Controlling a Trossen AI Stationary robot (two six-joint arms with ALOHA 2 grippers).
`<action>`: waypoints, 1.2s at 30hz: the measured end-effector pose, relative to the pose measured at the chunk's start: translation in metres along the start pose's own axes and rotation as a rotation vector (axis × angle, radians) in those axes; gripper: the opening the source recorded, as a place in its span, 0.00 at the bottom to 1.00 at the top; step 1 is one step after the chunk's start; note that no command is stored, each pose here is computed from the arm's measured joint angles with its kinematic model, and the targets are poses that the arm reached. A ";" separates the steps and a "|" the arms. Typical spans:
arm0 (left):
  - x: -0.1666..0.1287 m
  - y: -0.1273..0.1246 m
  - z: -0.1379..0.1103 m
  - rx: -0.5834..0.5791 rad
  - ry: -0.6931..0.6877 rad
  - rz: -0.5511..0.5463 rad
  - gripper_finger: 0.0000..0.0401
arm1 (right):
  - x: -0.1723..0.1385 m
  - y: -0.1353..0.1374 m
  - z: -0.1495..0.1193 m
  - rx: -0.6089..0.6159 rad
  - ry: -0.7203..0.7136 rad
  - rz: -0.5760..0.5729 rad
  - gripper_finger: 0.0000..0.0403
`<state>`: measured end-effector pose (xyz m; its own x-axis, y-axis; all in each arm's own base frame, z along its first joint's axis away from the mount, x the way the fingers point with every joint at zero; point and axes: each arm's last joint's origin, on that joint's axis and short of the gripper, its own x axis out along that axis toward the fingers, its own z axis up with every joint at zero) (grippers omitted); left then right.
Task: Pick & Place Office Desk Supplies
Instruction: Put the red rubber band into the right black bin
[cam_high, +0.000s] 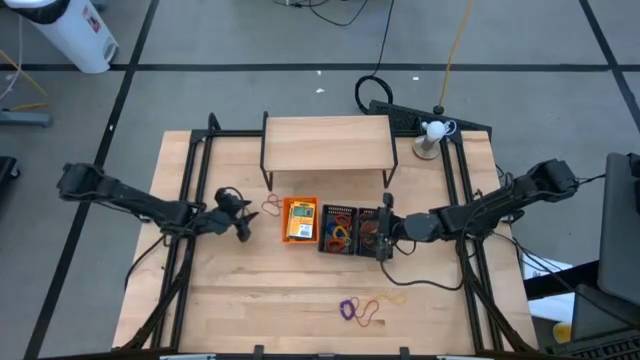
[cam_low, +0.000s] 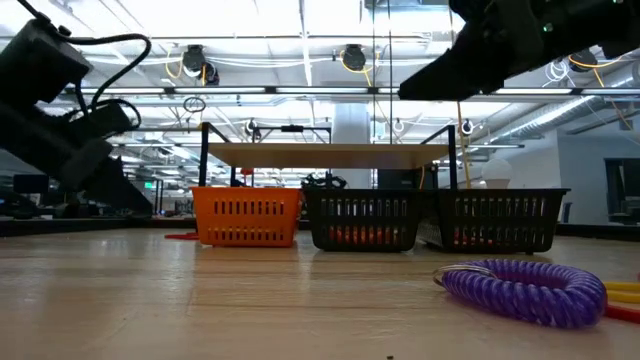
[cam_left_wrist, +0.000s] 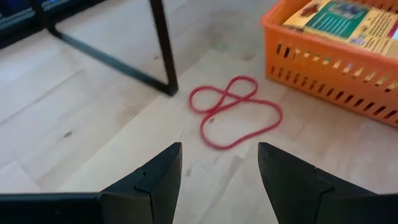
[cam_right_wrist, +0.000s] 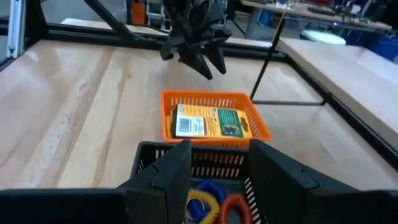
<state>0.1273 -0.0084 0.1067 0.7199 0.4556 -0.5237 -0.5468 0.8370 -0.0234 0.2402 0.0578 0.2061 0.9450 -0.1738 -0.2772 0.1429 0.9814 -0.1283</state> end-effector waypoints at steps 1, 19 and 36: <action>0.001 -0.001 0.001 0.006 -0.010 -0.001 0.53 | 0.001 0.000 0.000 -0.004 -0.004 0.000 0.37; 0.025 -0.015 -0.010 0.032 -0.002 0.006 0.53 | 0.003 0.001 0.002 -0.014 -0.032 0.000 0.37; 0.041 -0.019 -0.023 -0.005 0.009 0.022 0.53 | 0.003 0.001 0.003 -0.025 -0.040 0.000 0.37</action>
<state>0.1578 -0.0124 0.0663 0.7035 0.4712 -0.5321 -0.5646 0.8252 -0.0157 0.2435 0.0589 0.2076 0.9560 -0.1702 -0.2391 0.1361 0.9789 -0.1525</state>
